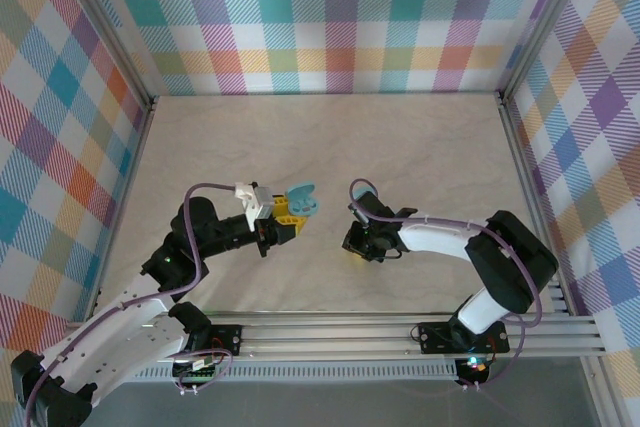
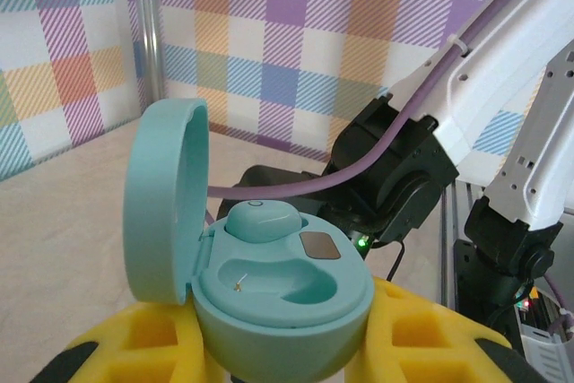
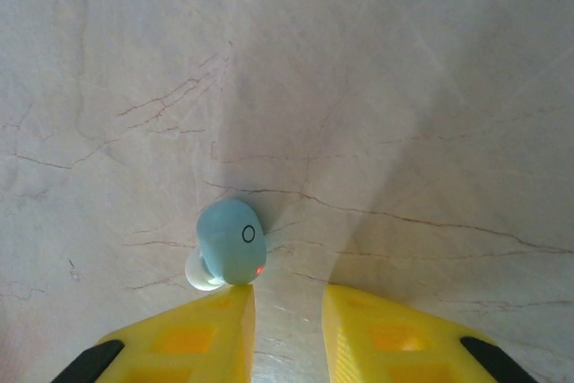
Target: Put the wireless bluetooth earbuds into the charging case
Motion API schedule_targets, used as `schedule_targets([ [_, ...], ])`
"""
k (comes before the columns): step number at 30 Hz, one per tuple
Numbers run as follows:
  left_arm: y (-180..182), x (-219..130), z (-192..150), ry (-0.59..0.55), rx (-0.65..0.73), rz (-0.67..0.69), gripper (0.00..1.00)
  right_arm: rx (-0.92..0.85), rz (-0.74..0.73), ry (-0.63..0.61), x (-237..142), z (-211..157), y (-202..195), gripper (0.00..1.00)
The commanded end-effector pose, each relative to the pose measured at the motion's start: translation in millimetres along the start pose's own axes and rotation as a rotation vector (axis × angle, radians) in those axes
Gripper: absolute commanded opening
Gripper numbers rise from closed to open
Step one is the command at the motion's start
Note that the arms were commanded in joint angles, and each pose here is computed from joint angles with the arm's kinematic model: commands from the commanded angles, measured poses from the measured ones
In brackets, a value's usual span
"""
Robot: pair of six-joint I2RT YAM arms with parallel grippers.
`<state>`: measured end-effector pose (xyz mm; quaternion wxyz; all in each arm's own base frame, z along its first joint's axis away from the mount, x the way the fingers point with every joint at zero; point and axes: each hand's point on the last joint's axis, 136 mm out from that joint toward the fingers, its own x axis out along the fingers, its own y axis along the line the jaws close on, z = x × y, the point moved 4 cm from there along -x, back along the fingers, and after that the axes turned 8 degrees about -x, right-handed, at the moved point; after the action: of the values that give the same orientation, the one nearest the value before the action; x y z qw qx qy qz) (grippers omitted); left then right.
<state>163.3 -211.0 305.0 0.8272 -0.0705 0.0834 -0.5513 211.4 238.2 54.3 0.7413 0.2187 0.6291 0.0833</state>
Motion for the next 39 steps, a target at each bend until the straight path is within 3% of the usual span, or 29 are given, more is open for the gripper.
schedule_targets([
  [1, -10, -4, 9, -0.012, 0.040, -0.031, 0.00, -0.013, 0.015, -0.034, 4, 10, 12, 0.28],
  [15, -13, -9, 11, -0.014, 0.043, -0.029, 0.00, -0.037, 0.003, -0.014, 11, 14, 18, 0.26],
  [29, -13, -13, 8, -0.012, 0.042, -0.018, 0.00, -0.123, -0.013, -0.078, -18, 24, 28, 0.26],
  [39, -14, -14, 9, -0.009, 0.042, -0.019, 0.00, -0.079, -0.004, -0.035, -4, 19, 27, 0.26],
])
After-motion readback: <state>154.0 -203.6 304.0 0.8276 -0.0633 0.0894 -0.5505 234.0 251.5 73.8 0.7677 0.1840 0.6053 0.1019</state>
